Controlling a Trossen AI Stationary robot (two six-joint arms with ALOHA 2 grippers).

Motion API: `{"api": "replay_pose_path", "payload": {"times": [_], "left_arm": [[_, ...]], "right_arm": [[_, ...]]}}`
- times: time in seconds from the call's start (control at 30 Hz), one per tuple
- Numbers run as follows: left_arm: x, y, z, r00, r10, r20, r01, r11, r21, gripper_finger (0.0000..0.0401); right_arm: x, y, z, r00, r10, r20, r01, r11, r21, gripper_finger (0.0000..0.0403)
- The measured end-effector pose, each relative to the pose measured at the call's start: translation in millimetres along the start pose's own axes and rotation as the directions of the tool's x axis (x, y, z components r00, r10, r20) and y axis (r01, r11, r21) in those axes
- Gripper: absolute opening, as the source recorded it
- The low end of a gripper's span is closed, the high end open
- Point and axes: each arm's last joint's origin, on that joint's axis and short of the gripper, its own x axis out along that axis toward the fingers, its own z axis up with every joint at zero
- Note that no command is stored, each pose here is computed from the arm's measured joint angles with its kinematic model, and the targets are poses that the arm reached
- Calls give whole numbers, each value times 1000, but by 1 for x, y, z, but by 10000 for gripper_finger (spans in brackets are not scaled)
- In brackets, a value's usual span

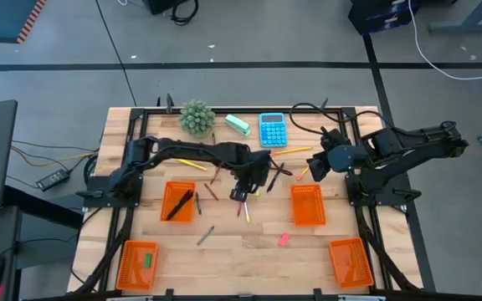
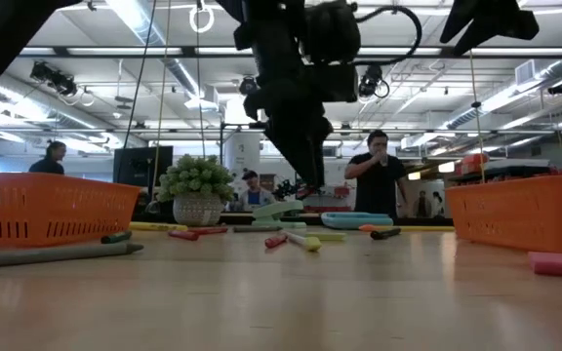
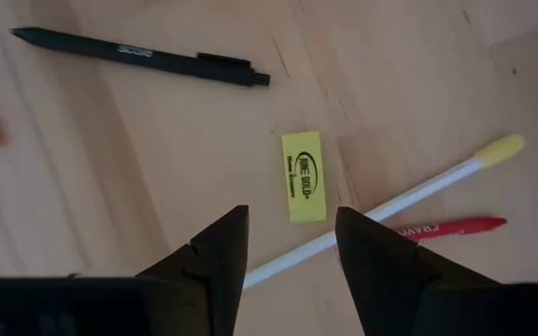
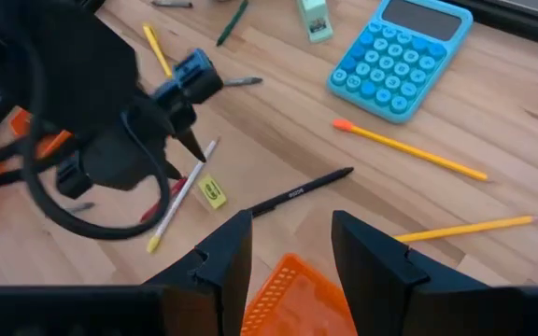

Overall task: Sort crayons/erasers/pens/pencils in bins
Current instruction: Put the yellow eraser into the bottom left orange basket

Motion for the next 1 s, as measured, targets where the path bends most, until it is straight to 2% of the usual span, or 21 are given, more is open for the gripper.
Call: {"api": "replay_pose_path", "payload": {"times": [0.2, 0.37, 0.5, 0.6, 0.7, 1.0], "left_arm": [[12, 0, 0, 1000, -3, -2, 3, 1000, -3, 173], [21, 2, 2, 1000, -1, 12, 2, 997, -78, 172], [30, 3, 5, 999, 9, 46, -6, 997, -77, 174], [32, 3, 11, 995, 28, 93, -16, 992, -126, 176], [34, 2, 9, 996, 23, 83, -8, 985, -170, 175], [44, -2, 11, 997, 14, 81, -2, 988, -152, 173]], "right_arm": [[0, -1, -1, 1000, -3, -9, 3, 1000, -20, 154], [0, -4, -3, 998, -15, -68, 9, 996, -93, 154], [-1, -7, -7, 990, -24, -138, 4, 990, -139, 154], [-3, -9, -8, 984, -27, -173, -3, 985, -170, 154], [-4, -12, -9, 980, -27, -196, -15, 978, -208, 154], [-9, -17, -9, 980, -25, -198, -23, 971, -240, 154]]}}
